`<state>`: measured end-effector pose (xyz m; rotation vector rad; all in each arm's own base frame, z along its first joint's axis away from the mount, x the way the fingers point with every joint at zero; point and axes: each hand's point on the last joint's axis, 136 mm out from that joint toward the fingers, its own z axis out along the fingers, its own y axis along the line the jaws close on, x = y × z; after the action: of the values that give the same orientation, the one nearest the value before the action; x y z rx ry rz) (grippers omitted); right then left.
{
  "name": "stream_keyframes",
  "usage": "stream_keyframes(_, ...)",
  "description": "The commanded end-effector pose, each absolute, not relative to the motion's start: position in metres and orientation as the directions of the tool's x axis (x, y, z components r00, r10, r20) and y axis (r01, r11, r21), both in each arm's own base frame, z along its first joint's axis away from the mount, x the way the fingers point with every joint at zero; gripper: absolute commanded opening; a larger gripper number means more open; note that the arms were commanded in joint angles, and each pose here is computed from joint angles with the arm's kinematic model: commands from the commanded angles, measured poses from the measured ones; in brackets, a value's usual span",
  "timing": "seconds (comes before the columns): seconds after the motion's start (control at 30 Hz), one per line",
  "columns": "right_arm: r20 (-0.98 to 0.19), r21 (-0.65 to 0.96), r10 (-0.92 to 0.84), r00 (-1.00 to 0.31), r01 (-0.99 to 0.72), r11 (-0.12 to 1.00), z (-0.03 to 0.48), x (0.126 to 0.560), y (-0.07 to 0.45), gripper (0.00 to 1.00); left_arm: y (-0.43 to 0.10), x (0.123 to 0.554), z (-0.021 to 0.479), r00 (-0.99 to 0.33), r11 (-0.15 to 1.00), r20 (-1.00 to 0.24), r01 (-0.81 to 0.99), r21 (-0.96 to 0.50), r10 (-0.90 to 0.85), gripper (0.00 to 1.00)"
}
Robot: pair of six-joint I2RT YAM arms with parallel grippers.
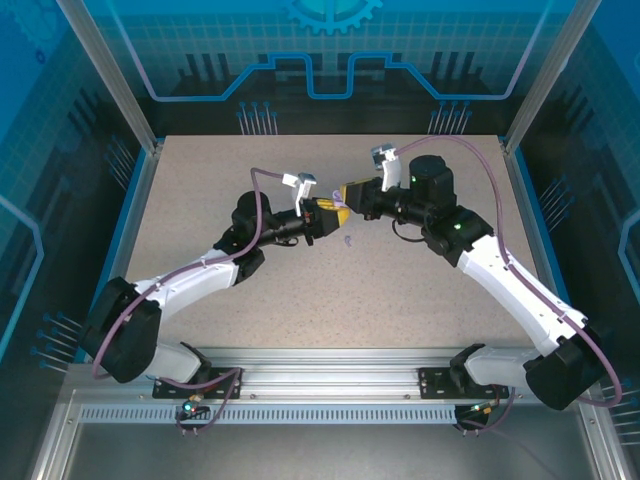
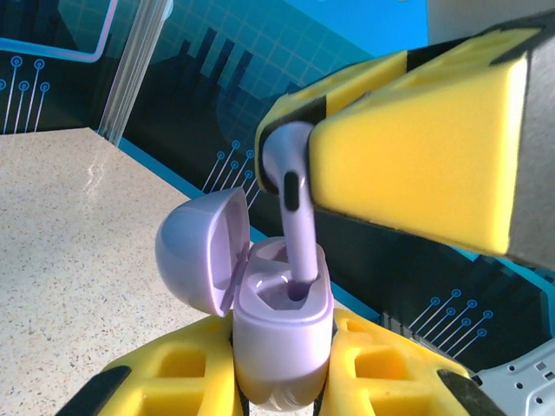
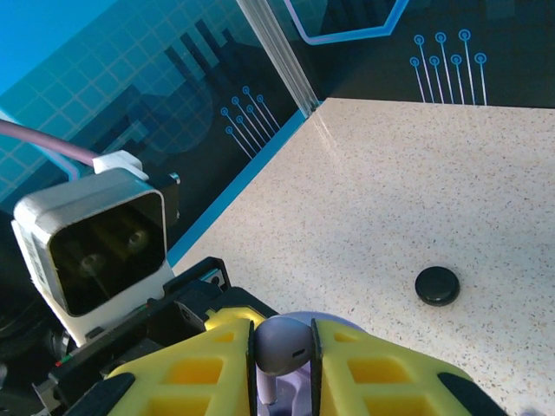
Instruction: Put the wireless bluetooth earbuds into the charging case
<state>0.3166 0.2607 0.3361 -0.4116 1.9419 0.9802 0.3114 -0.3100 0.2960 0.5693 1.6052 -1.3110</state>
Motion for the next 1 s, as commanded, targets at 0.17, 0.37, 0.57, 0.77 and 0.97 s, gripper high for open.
stream_keyframes(0.17,-0.861,0.431,0.081,-0.502,-0.635,0.642,0.3498,0.3149,0.2624,0.22,-0.3086,0.3062,0.3271,-0.353,0.309,-0.907,0.857,-0.412,-0.229,0.00)
stream_keyframes(0.37,-0.865,0.424,0.080,-0.495,-0.637,0.644,0.3527,0.3136,0.2611,0.22,-0.3076,0.3082,0.3263,-0.350,0.323,-0.908,0.852,-0.411,-0.231,0.00)
stream_keyframes(0.57,-0.867,0.418,0.074,-0.492,-0.641,0.644,0.3525,0.3126,0.2605,0.22,-0.3066,0.3110,0.3291,-0.346,0.334,-0.907,0.848,-0.412,-0.241,0.00)
stream_keyframes(0.77,-0.871,0.412,0.067,-0.487,-0.649,0.639,0.3530,0.3093,0.2598,0.22,-0.3054,0.3134,0.3304,-0.344,0.346,-0.905,0.841,-0.415,-0.249,0.00)
stream_keyframes(0.97,-0.871,0.410,0.057,-0.488,-0.658,0.632,0.3522,0.3068,0.2605,0.22,-0.3056,0.3128,0.3319,-0.345,0.340,-0.905,0.844,-0.416,-0.251,0.00)
